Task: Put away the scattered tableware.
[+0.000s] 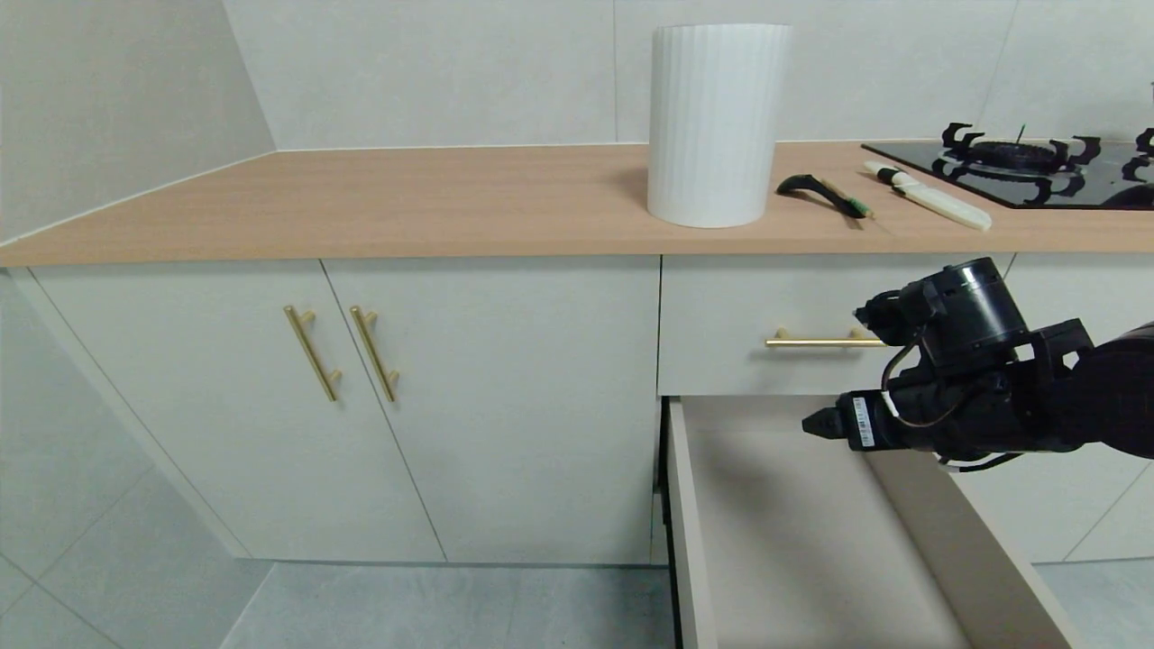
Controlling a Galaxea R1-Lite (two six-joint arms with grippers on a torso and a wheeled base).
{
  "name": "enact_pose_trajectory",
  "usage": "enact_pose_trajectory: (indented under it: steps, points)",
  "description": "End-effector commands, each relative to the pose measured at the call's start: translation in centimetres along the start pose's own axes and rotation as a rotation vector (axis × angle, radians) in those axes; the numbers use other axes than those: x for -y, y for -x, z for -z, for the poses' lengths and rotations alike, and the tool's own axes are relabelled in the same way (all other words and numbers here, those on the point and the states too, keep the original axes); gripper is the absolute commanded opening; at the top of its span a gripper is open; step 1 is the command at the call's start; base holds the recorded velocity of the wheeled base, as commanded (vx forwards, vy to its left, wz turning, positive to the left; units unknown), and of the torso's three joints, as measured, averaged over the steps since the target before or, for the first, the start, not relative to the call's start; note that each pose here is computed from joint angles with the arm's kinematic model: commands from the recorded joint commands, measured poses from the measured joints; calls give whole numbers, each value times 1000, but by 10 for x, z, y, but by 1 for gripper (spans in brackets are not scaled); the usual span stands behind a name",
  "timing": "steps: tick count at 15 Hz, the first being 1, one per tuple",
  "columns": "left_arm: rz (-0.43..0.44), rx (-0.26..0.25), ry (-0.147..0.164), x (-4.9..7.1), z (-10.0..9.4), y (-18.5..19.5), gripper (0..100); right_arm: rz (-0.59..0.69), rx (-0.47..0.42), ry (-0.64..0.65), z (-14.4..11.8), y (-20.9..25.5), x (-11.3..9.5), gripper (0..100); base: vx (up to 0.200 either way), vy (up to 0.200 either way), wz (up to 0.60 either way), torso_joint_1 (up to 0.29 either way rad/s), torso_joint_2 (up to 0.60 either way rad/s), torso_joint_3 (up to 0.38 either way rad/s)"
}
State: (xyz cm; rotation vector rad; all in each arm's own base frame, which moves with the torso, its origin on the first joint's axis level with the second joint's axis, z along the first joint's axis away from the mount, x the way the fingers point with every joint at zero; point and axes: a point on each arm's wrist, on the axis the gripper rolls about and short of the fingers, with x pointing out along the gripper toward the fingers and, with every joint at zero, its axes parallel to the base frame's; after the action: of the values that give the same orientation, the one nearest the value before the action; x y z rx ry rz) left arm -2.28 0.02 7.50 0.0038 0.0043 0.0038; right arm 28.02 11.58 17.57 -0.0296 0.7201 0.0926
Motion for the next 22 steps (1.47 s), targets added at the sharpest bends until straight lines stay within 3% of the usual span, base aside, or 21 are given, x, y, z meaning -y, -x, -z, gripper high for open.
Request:
enact_pose_trajectory:
  steps: [1, 16, 20, 22]
  points:
    - [-1, 0, 1, 0, 0, 0, 100, 9, 15, -4, -2, 1, 0, 100, 0, 0, 0, 85, -300, -281]
    - [-1, 0, -1, 0, 0, 0, 100, 21, 25, -6, -2, 0, 0, 100, 0, 0, 0, 162, -455, -296]
    - [-1, 0, 1, 0, 0, 0, 100, 11, 71, -16, -8, -3, -1, 100, 0, 0, 0, 143, -323, -188]
    - [-1, 0, 1, 0, 0, 0, 100, -4, 156, -28, -20, -7, -5, 100, 0, 0, 0, 18, -40, -25]
